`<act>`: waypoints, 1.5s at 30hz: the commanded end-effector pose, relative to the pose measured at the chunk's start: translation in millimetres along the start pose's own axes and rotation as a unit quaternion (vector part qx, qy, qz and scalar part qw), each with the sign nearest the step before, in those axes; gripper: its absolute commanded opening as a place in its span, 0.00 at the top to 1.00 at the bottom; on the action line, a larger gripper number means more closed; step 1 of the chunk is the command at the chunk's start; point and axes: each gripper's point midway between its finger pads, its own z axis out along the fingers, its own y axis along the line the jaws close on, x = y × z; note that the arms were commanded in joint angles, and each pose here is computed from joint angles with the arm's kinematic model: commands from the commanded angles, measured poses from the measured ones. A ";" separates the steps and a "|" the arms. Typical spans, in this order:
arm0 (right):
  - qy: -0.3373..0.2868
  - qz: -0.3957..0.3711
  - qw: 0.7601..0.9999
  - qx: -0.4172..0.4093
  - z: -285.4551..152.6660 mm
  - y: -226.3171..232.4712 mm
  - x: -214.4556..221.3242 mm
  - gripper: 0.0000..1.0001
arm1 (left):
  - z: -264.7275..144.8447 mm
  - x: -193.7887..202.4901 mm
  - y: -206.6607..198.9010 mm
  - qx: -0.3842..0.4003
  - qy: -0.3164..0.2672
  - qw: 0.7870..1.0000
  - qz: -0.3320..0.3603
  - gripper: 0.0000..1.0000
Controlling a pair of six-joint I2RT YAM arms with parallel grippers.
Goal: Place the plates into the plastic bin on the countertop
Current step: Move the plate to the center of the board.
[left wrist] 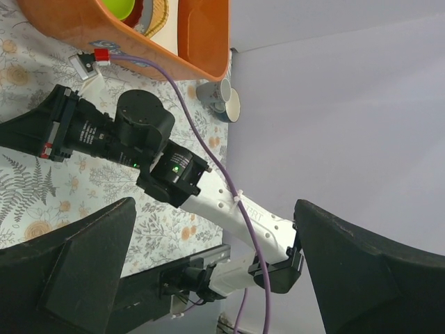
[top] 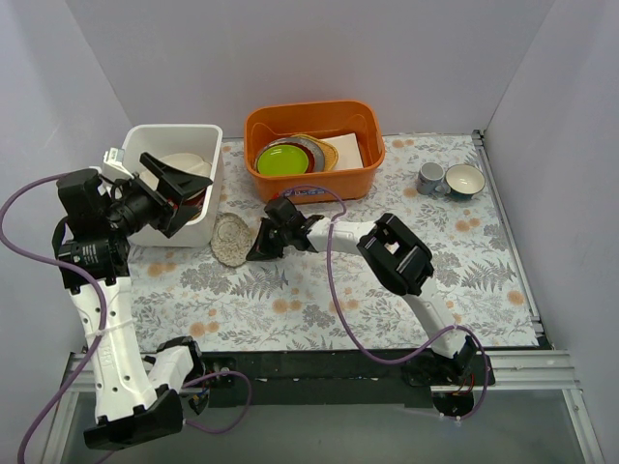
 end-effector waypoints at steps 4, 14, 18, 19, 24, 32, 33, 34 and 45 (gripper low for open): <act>0.063 -0.073 0.985 0.144 -34.7 -99.5 29.3 0.99 | -4.0 15.0 4.1 0.000 0.032 0.999 0.016 0.02; 0.089 -0.137 0.964 0.211 -104.8 -153.8 37.4 0.99 | -0.8 38.3 37.7 -0.032 0.072 0.997 0.013 0.02; 0.072 -0.163 0.951 0.253 -135.1 -172.3 23.8 0.99 | -1.8 48.6 45.7 -0.039 0.081 0.996 0.016 0.02; 0.071 -0.165 0.949 0.258 -140.3 -174.8 21.9 0.99 | -1.6 51.8 47.4 -0.042 0.085 0.995 0.018 0.02; 0.065 -0.172 0.943 0.278 -173.0 -189.7 13.3 0.99 | -0.1 63.1 57.0 -0.059 0.099 0.993 0.026 0.02; 0.058 -0.154 0.943 0.288 -212.1 -207.9 21.3 0.99 | 11.1 66.4 68.6 -0.095 0.117 0.988 0.045 0.02; 0.056 -0.156 0.943 0.287 -214.4 -207.8 21.6 0.99 | 15.6 65.6 72.7 -0.111 0.121 0.985 0.050 0.02; 0.053 -0.158 0.944 0.285 -218.2 -205.7 21.4 0.99 | 17.9 65.3 74.5 -0.120 0.124 0.984 0.054 0.02; 0.041 -0.162 0.946 0.278 -233.6 -202.7 22.0 0.99 | 70.4 73.8 84.6 -0.229 0.194 0.939 0.166 0.02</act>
